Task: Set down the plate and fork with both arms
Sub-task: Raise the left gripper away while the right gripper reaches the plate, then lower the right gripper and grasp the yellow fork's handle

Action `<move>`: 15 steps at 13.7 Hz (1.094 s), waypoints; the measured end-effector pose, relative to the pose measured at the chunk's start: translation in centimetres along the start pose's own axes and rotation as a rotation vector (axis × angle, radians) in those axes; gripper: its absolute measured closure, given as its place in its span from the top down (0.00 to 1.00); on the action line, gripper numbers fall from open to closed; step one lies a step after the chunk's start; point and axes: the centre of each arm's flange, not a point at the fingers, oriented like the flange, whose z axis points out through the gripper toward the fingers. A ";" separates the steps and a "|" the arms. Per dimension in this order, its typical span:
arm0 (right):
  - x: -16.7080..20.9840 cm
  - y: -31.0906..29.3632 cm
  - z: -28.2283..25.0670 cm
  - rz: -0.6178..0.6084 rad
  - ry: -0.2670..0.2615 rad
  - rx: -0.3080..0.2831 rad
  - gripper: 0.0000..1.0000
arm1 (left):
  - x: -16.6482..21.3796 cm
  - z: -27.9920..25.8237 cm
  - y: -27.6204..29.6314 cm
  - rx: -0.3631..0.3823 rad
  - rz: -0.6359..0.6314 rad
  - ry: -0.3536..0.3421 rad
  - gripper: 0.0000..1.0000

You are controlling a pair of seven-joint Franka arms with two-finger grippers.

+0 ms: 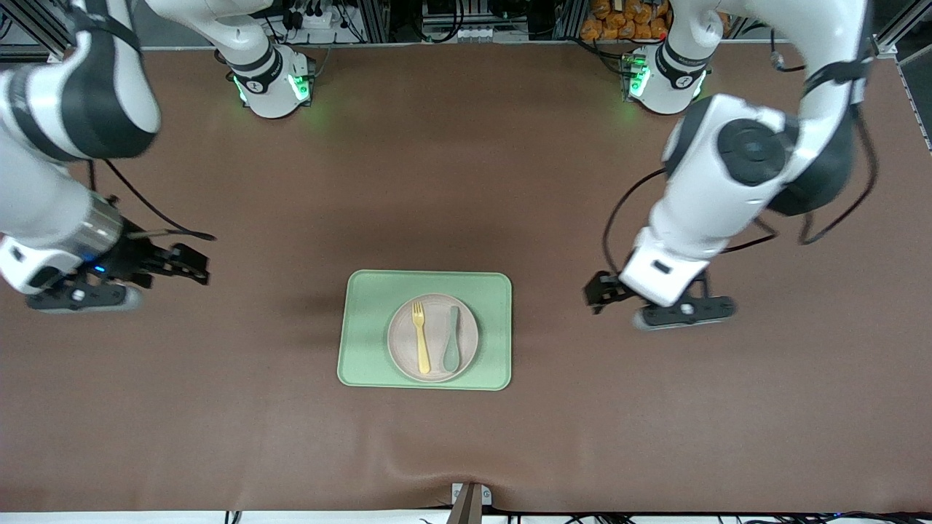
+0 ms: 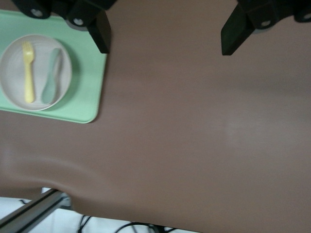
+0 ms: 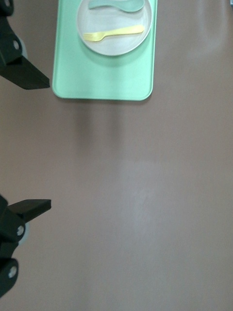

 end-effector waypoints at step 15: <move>5.2 -18.0 16.3 0.019 0.051 0.012 0.92 | -2.7 -11.4 -12.9 0.082 0.274 -0.178 1.00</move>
